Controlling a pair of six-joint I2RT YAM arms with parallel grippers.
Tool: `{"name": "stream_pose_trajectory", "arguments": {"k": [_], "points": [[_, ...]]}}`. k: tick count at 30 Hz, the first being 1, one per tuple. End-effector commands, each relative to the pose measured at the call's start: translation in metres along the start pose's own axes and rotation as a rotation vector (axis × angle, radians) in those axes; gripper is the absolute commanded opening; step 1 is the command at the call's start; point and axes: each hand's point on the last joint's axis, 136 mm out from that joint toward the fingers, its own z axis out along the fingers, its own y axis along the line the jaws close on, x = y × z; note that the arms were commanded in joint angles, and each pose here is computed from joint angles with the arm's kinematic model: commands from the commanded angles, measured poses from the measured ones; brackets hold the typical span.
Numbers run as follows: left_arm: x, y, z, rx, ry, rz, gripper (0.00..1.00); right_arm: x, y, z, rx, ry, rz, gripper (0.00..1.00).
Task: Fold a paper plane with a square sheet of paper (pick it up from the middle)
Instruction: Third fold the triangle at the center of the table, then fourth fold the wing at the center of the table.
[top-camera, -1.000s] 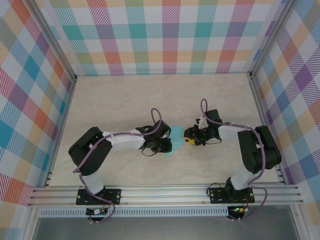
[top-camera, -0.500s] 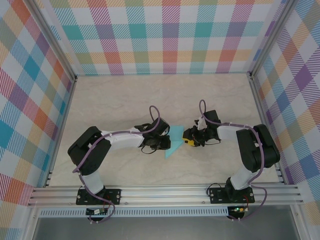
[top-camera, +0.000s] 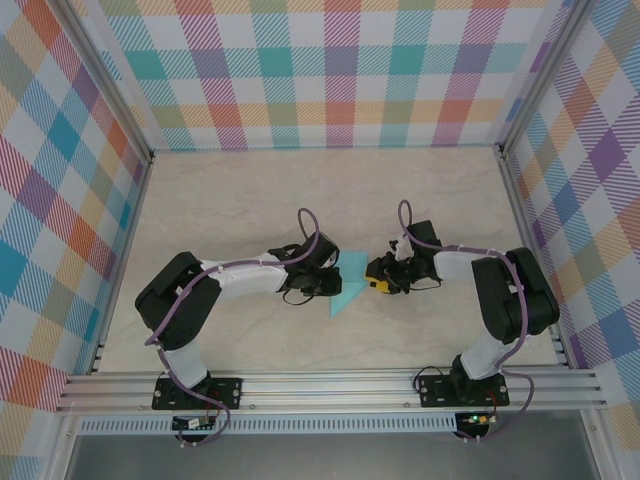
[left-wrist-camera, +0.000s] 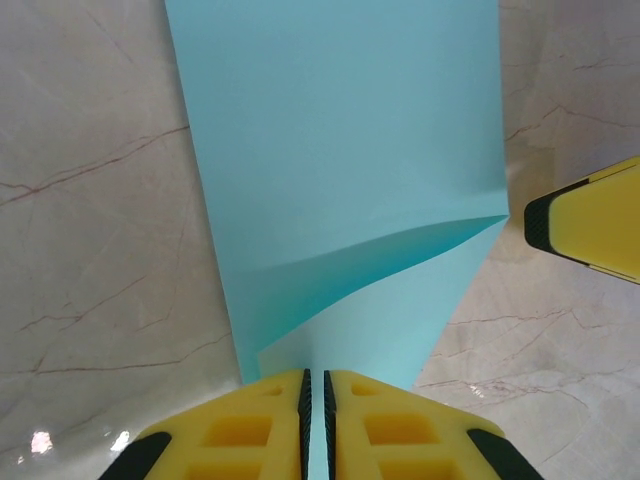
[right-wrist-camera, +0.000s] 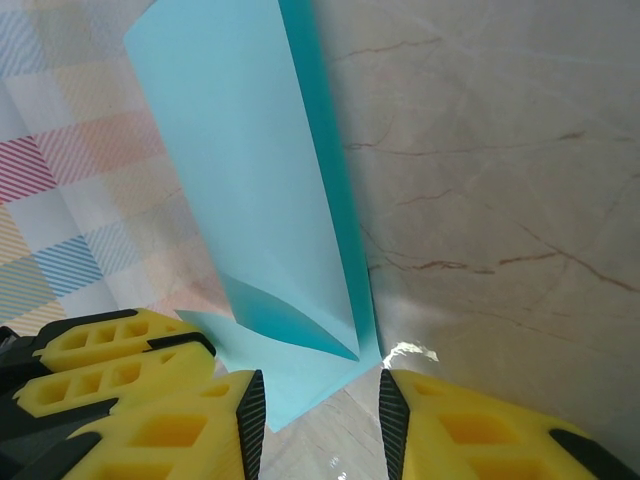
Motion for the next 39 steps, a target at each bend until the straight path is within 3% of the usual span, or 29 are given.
{"name": "stream_pose_trajectory", "arguments": {"k": [1,29,39], "points": [[-0.007,0.002,0.0,-0.011,-0.006,0.004,0.14,-0.001,0.002,0.004,-0.001,0.014,0.002,0.38],[-0.014,0.014,0.014,-0.061,0.024,0.0,0.08,-0.012,0.026,0.009,-0.063,0.052,-0.023,0.43],[-0.001,0.03,0.015,-0.115,0.051,-0.01,0.07,-0.008,0.03,0.012,-0.082,0.066,-0.036,0.44]]}}
